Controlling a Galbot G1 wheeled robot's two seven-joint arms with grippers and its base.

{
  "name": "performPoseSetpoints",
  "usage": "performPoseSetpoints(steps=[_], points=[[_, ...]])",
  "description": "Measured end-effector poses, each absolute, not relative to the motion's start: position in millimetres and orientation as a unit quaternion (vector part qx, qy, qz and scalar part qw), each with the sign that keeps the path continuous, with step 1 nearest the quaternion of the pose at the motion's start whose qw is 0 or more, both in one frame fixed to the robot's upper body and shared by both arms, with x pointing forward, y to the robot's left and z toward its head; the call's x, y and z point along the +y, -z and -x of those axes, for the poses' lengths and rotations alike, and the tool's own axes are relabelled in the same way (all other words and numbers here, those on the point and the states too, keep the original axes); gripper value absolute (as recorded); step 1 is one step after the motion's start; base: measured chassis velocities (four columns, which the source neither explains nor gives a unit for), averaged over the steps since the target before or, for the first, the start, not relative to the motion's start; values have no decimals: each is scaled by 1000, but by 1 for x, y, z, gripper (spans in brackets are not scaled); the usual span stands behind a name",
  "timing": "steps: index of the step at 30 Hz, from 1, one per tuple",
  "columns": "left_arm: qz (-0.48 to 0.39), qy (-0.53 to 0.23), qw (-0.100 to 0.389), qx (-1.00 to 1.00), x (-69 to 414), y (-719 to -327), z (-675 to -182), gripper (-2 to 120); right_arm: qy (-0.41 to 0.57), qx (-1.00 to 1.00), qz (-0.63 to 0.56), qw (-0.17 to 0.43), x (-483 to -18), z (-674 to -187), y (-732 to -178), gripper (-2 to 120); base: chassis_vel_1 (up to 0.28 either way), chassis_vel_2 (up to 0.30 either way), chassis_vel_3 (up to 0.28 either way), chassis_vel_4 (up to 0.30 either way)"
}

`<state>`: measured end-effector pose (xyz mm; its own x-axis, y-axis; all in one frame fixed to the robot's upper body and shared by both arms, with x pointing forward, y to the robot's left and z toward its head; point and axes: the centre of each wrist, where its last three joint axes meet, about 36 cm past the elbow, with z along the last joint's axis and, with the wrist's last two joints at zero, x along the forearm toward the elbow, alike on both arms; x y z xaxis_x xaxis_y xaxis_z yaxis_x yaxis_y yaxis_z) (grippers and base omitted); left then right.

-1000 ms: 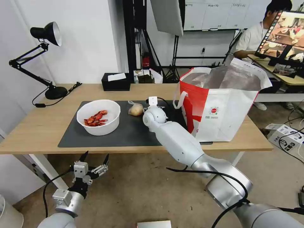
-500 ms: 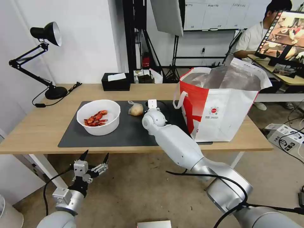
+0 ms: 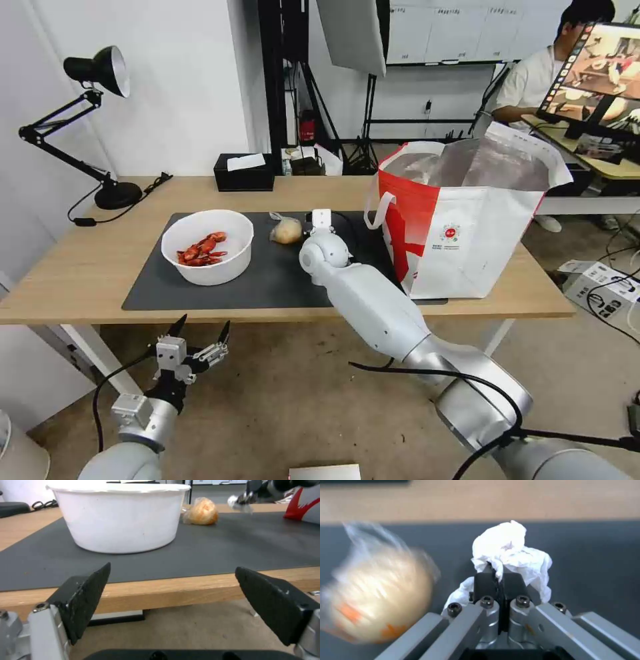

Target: Pick up the trash from the table and place it into the takeout bag.

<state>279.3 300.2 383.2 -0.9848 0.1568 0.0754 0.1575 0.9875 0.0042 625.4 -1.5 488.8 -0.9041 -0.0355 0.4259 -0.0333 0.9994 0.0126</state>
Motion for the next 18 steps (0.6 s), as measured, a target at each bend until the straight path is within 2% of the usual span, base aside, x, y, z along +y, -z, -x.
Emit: performPoseSetpoints(steps=[1,4,5,7,10,12,18], points=[[79,5,37,-996,300,-383,-279,100,3,-976,-18,218,-2,-625,-489,0,0,0,0,0],[79,3,37,-996,299,-383,-279,100,2,-987,-32,156,-15,-601,-509,0,0,0,0,0],[79,3,37,-996,299,-383,-279,100,2,-987,-32,156,-15,-601,-509,0,0,0,0,0],[80,3,36,-996,298,-385,-279,100,0,-992,-45,120,-25,-580,-523,0,0,0,0,0],[80,2,35,-996,298,-385,-278,100,-6,-994,-55,99,-33,-562,-529,0,0,0,0,0],[80,2,36,-996,298,-385,-277,100,-11,-994,-59,87,-37,-552,-530,0,0,0,0,0],[78,1,38,-996,297,-385,-274,100,-50,-995,-82,-8,-49,-522,-520,0,0,0,0,0]])
